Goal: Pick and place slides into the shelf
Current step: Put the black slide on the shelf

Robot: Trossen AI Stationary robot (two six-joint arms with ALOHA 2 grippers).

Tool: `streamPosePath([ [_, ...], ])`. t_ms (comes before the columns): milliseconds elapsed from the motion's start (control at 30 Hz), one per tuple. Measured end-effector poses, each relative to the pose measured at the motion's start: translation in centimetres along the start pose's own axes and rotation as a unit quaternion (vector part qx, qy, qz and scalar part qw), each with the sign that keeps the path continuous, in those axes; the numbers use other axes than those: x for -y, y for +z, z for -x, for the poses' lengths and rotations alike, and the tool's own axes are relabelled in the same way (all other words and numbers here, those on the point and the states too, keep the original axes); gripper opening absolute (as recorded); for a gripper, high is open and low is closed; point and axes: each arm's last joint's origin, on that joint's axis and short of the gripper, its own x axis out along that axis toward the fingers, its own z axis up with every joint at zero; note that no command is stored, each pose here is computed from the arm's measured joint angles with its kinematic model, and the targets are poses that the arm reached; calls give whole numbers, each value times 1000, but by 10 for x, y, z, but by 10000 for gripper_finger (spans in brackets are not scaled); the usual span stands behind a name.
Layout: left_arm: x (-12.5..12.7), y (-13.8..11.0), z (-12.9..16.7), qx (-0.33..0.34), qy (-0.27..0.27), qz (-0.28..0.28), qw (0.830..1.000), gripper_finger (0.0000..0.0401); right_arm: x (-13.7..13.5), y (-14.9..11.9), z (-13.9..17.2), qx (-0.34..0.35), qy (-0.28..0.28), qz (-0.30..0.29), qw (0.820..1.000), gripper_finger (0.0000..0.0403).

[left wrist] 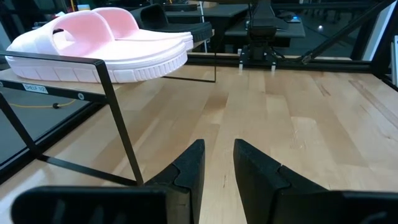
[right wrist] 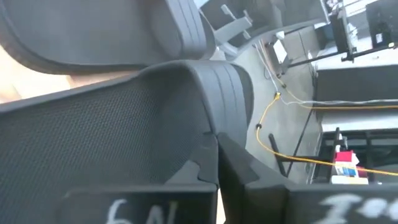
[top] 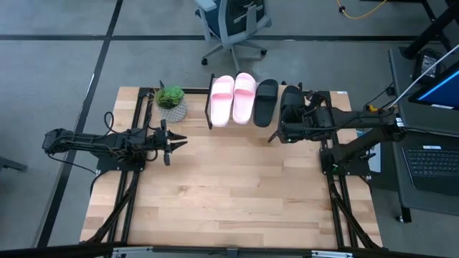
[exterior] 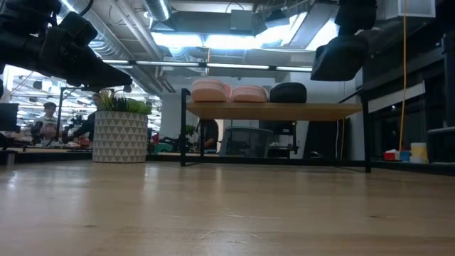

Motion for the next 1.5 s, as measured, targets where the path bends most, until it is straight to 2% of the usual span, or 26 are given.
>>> streamPosePath([
  [600,0,0,0,0,0,0,1000,78,20,14,-31,-29,-8,23,999,0],
  [1500,0,0,0,0,0,0,1000,78,28,19,-44,-35,8,24,999,0],
])
